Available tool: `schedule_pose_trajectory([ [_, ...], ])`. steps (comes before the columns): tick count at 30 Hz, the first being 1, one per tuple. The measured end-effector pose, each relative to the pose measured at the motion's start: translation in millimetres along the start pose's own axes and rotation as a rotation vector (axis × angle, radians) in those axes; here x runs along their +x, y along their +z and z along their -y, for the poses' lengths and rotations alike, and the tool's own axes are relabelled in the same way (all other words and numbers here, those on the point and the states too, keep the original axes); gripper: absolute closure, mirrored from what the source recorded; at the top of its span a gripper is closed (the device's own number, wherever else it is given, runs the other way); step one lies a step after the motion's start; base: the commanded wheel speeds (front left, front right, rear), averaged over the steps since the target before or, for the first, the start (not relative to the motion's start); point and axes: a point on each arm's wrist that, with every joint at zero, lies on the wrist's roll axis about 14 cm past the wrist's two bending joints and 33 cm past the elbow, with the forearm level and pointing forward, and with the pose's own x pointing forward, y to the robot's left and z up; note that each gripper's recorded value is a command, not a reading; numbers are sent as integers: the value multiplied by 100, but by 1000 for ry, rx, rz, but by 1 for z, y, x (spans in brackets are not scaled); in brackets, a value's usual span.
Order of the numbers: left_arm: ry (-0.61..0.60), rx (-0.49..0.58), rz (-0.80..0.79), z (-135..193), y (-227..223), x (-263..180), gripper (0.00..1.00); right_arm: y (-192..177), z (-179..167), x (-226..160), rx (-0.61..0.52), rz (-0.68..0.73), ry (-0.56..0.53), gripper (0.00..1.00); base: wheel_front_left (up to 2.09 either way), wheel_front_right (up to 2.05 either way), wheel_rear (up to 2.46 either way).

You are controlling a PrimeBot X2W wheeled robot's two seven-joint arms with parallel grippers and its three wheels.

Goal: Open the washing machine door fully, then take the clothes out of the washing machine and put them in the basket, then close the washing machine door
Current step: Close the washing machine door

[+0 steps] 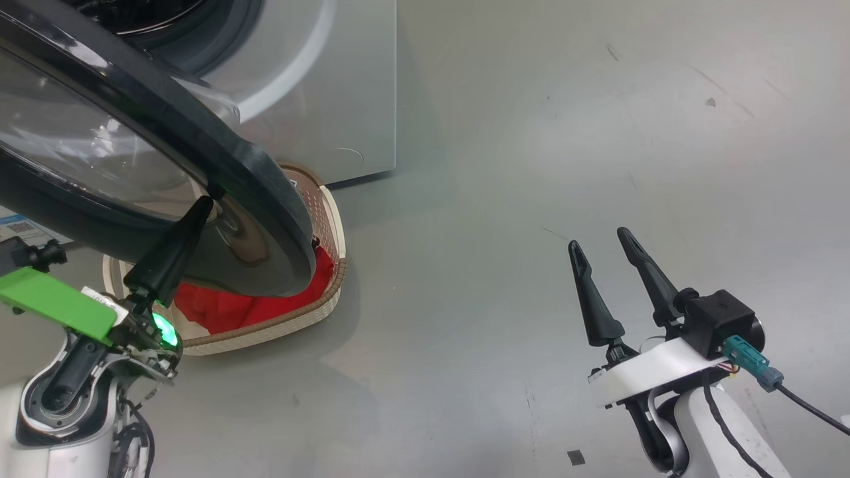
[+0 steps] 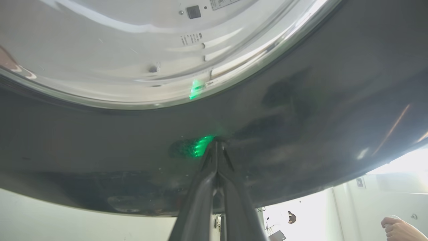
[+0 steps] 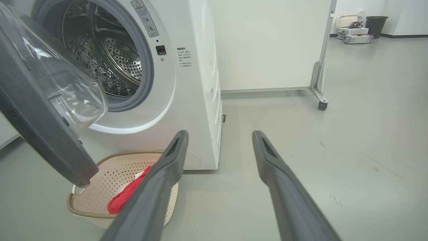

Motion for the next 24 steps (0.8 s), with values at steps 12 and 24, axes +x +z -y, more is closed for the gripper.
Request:
schedule_pose_trajectory([
  [12, -34, -10, 37, 10, 10, 21, 100, 2, 3, -2, 3, 7, -13, 0, 0, 0, 0],
  [24, -30, -23, 68, 7, 18, 26, 100, 1, 3, 0, 8, 6, -16, 0, 0, 0, 0],
])
